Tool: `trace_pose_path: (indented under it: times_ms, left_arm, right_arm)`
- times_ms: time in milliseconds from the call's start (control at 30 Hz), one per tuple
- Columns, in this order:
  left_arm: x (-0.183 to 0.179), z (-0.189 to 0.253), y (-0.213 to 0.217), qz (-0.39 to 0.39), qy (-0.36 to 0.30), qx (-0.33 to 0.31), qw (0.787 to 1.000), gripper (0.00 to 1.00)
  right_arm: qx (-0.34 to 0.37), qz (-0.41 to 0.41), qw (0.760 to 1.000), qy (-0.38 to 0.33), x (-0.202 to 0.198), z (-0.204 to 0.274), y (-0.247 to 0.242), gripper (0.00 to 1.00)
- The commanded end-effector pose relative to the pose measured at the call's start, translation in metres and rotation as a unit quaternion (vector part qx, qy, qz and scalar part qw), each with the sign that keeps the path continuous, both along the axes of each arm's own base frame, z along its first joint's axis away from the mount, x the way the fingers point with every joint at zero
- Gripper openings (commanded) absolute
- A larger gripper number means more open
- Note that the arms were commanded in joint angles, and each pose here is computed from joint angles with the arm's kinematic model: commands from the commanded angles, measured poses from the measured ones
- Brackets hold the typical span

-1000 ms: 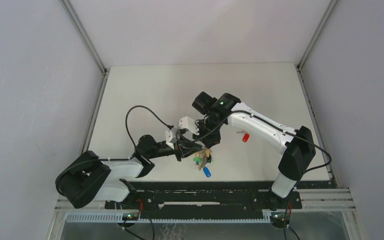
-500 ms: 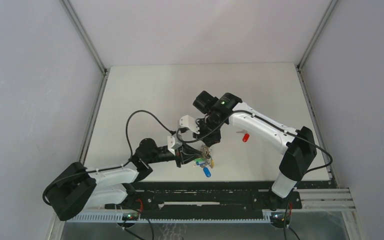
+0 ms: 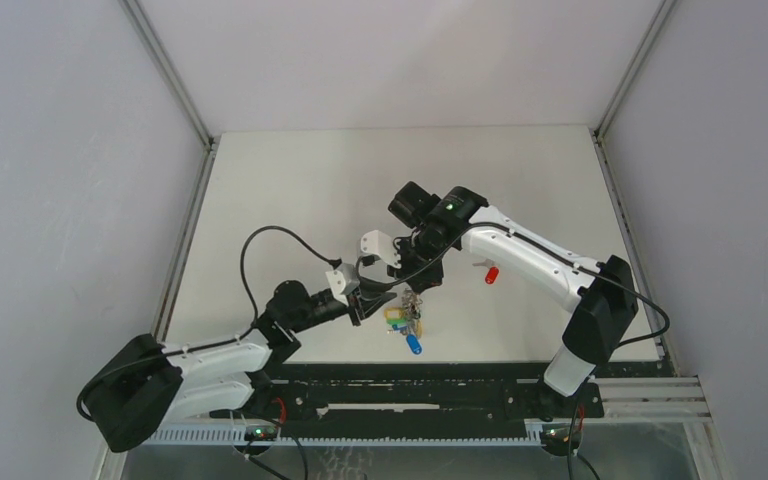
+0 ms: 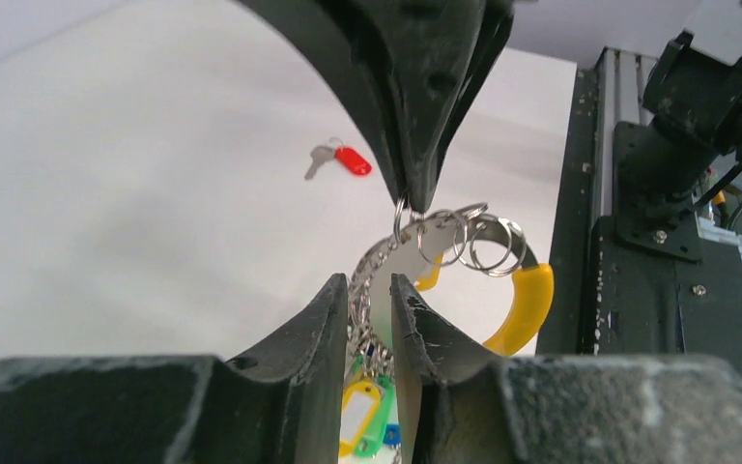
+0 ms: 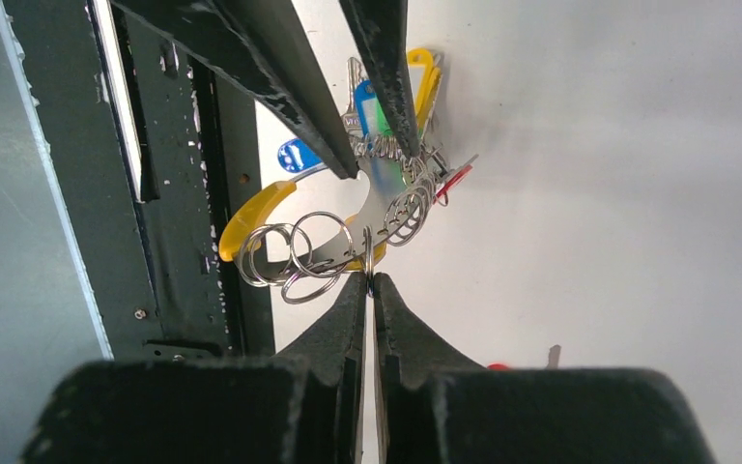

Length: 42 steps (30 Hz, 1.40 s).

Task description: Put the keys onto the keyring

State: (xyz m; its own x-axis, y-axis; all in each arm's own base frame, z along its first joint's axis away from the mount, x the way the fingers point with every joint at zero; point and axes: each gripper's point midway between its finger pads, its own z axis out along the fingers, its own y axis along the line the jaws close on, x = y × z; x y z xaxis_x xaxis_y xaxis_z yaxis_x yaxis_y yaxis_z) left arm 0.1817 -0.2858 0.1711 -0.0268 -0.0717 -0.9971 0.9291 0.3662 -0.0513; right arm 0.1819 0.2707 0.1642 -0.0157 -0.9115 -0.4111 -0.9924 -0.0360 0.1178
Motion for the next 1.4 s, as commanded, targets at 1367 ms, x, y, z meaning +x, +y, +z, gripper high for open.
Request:
trace_pose_path:
  times_ms: [1367]
  left_arm:
    - [-0.001,0.021,-0.037,-0.084,-0.008,-0.035,0.996,0.24]
  right_arm:
    - [0.053,0.038,0.997,-0.036,-0.009,0.024,0.019,0.0]
